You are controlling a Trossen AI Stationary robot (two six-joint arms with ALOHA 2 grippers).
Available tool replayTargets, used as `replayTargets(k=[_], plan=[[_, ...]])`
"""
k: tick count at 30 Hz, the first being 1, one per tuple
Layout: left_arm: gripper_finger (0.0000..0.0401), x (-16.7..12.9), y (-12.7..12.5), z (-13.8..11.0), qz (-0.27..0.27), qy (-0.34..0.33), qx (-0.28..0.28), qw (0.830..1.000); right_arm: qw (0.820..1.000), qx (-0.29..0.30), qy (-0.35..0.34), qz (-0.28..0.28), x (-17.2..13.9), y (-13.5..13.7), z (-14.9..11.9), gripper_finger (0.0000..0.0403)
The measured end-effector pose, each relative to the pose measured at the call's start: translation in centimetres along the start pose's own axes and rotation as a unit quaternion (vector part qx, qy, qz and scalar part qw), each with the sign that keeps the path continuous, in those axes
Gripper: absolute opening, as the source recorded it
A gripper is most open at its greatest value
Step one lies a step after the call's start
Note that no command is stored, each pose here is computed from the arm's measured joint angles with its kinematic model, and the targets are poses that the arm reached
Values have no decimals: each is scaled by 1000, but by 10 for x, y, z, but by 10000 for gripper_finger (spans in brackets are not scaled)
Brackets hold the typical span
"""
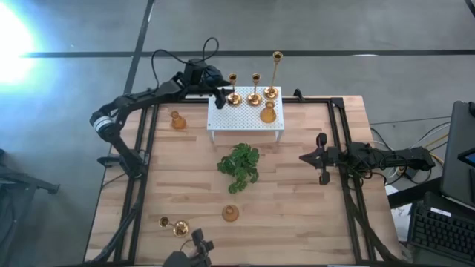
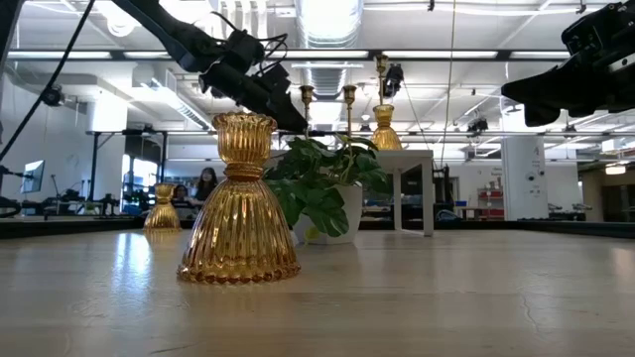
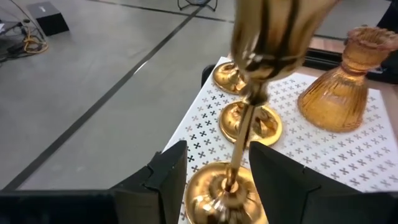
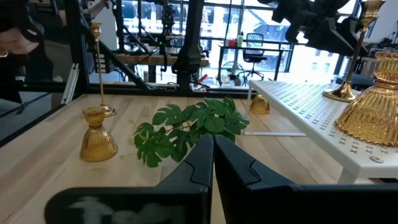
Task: Pick & Place candle stick holders
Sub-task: Put the big gold candle holder on the shelf
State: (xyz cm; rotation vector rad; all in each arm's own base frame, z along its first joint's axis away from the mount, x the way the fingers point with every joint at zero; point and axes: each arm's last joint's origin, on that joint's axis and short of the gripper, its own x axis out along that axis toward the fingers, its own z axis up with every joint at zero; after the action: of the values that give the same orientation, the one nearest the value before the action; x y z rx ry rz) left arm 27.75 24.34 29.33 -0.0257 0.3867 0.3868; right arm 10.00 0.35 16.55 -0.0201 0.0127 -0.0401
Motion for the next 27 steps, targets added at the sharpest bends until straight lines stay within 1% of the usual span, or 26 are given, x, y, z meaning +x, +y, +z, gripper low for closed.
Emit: replayTargets(k=[7,10,13,18,21,27], plan=[[179,-17,-5,6,-10,12,-3,1000,1000,0,0,0,0,0,0,9],[179,-29,-9,6,-16,40,-12,999,1000,0,0,0,0,0,0,9],[179,-45,-15,4,-24,84,-27,996,1000,0,0,0,0,0,0,9],[179,-87,-29,5,-35,142,-48,988,1000,0,0,0,0,0,0,9],[178,-119,-44,9,-25,166,-47,985,1000,0,0,0,0,0,0,9],[175,-191,-86,13,45,177,-41,982,1000,0,0,0,0,0,0,9]])
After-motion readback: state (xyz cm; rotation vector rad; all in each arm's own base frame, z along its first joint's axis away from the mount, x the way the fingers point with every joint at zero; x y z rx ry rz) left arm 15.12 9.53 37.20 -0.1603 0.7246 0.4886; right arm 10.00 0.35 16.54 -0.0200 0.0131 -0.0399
